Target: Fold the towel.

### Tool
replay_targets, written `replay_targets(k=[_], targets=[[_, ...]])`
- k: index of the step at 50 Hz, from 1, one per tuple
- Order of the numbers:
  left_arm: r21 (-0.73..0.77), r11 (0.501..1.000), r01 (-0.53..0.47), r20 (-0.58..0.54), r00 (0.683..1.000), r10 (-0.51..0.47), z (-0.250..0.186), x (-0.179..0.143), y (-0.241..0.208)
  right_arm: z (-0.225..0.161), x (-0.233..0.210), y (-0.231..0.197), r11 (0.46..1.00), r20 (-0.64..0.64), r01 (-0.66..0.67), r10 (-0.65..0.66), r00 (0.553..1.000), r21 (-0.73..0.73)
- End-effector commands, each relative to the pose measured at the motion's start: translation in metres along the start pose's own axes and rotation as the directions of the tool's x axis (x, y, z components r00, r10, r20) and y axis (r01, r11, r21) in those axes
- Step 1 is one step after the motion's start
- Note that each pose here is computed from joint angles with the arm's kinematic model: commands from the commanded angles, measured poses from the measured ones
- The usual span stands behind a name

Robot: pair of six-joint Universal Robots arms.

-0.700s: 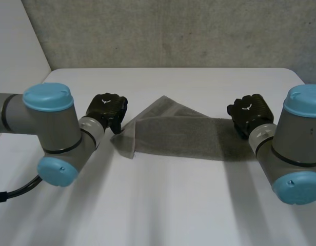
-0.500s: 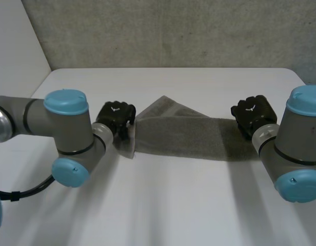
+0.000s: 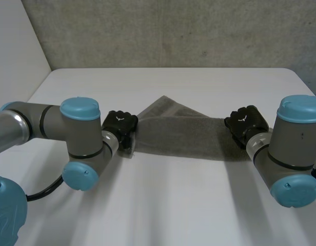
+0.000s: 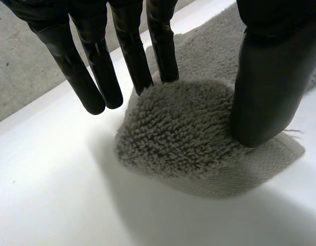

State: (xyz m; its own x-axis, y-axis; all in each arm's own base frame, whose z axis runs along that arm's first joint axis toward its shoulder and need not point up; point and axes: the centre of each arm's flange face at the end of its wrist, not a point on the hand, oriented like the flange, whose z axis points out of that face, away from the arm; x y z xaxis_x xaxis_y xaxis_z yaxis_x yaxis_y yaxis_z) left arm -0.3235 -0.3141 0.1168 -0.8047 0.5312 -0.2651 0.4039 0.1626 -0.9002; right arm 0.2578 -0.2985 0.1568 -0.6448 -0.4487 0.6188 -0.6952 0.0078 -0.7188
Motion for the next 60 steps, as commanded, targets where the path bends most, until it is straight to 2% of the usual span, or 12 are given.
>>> replay_targets(k=[1,12,17,24,30,40,44,50,60], targets=[[-0.004,1.000,-0.017,0.007,1.000,0.017,0.000,-0.001,0.001,0.000,0.000,0.000,1.000,0.000,0.000,0.000,1.000,0.000],[0.033,0.999,-0.006,0.025,1.000,0.006,-0.004,-0.005,-0.011,0.001,0.000,0.000,1.000,-0.003,0.001,-0.001,1.000,0.001],[0.110,0.993,0.035,0.039,0.998,-0.040,-0.030,-0.015,-0.047,0.003,0.009,-0.001,1.000,-0.023,-0.002,0.002,1.000,0.000],[0.139,0.989,0.049,0.030,0.998,-0.054,-0.068,-0.020,-0.064,0.001,0.018,-0.006,1.000,-0.003,0.006,-0.006,1.000,-0.012],[0.107,0.993,0.040,0.026,0.999,-0.043,-0.099,-0.022,-0.057,0.007,0.050,0.003,0.996,0.025,-0.047,0.049,0.998,-0.077],[0.083,0.995,-0.047,-0.051,0.997,0.051,-0.140,-0.031,-0.038,0.018,0.077,-0.011,0.978,0.034,-0.207,0.207,0.978,0.005],[0.082,0.993,-0.087,-0.090,0.991,0.094,-0.149,-0.034,-0.029,0.023,0.075,-0.012,0.974,0.078,-0.226,0.225,0.971,0.003],[0.066,0.994,-0.085,-0.090,0.992,0.091,-0.150,-0.036,-0.024,0.034,0.058,0.000,0.964,0.176,-0.245,0.261,0.949,-0.107],[0.068,0.994,-0.084,-0.094,0.991,0.090,-0.149,-0.035,-0.024,0.050,0.047,0.012,0.959,0.195,-0.245,0.270,0.943,-0.144]])
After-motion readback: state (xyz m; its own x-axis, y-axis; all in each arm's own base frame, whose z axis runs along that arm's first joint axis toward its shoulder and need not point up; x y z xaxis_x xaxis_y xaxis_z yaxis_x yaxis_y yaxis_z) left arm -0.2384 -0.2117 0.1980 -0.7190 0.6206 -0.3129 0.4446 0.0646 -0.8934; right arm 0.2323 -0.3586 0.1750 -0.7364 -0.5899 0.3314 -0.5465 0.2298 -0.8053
